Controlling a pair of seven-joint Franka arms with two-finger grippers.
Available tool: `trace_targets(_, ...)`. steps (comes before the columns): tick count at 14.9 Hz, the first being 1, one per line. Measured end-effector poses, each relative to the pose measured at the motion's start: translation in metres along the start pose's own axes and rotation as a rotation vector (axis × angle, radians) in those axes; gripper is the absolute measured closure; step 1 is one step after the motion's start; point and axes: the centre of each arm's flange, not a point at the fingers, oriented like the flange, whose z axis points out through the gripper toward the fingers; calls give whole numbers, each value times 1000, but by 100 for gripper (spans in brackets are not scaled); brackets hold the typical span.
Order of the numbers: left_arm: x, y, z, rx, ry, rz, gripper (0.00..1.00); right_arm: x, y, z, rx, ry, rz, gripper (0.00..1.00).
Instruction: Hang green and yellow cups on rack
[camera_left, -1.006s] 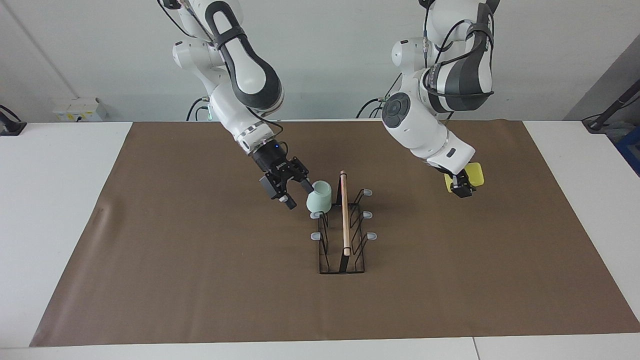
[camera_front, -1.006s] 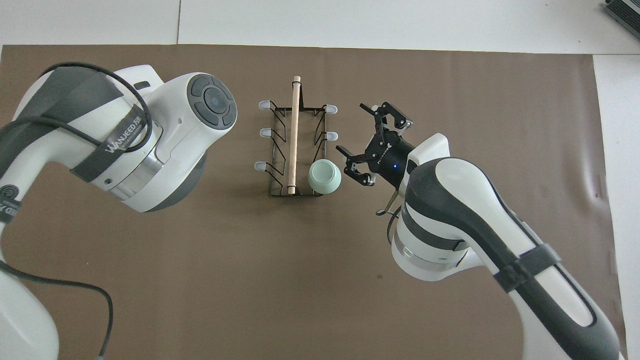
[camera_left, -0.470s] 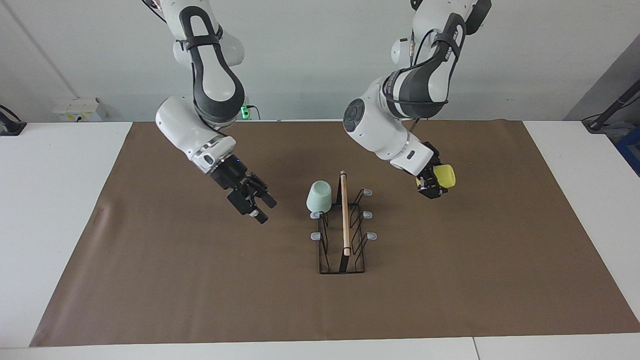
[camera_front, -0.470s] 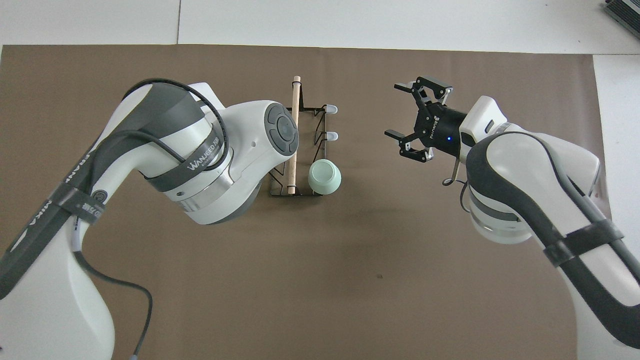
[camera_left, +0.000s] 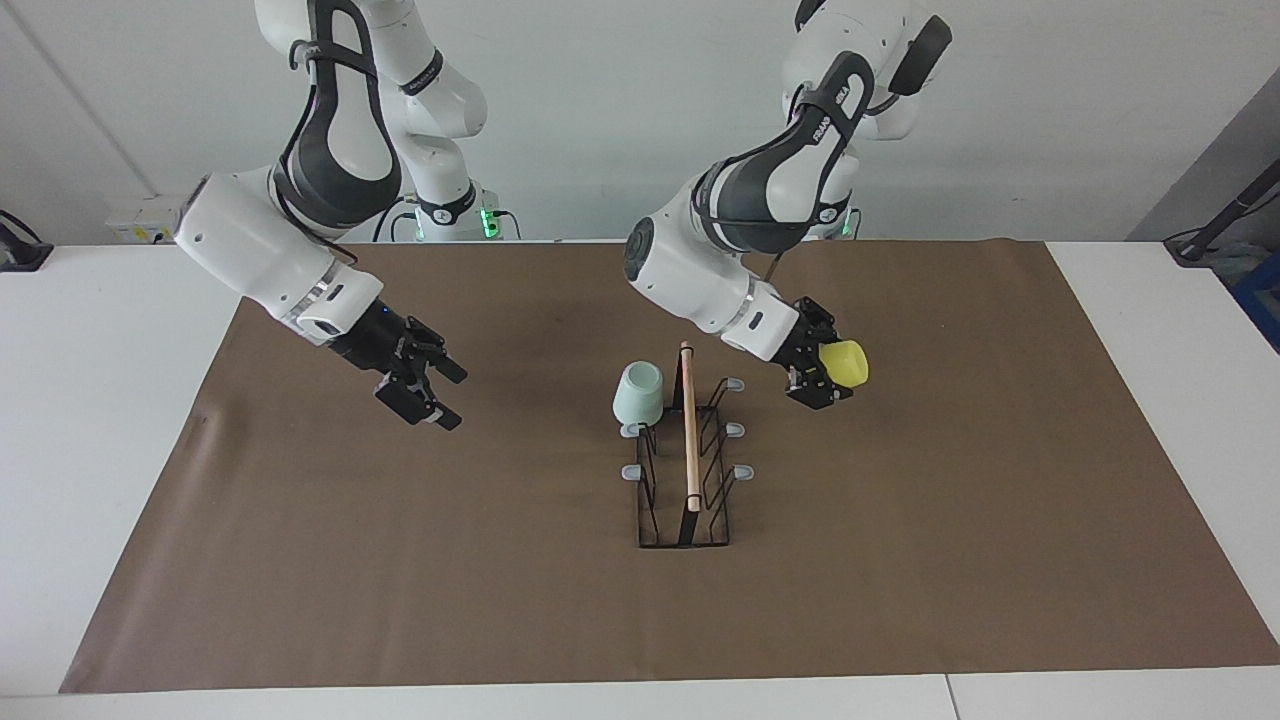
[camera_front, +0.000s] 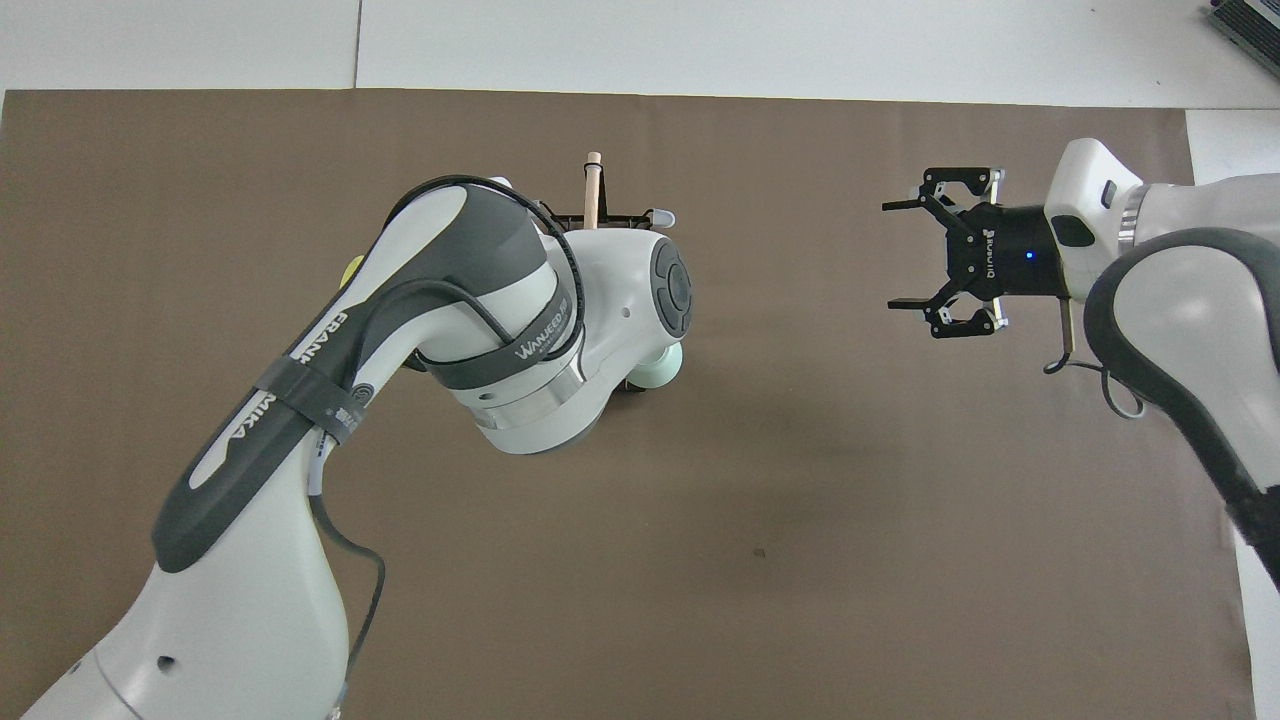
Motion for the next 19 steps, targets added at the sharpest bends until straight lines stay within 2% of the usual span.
trace_targets(4,-6,6,-16,-32,33,-20,33,30,-17,-37,135,-173,70,0)
trace_targets(7,-19,1,-32,-58,34,-2,33,44,-28,-56,181,-268,180,0)
trace_targets(10,-38,-4,-41,-73,42,29,33,48,-36,-62,207,-342,349,0)
trace_targets(14,-54,-12,-56,-99,45,50,33,59,-46,-75,222,-425,676,0)
trace_targets(17,-58,-15,-58,-102,50,44,33,77,-51,-87,207,-498,953,0)
trace_targets(19,-63,-16,-55,-97,57,50,33,86,-52,-89,187,-532,1092,0)
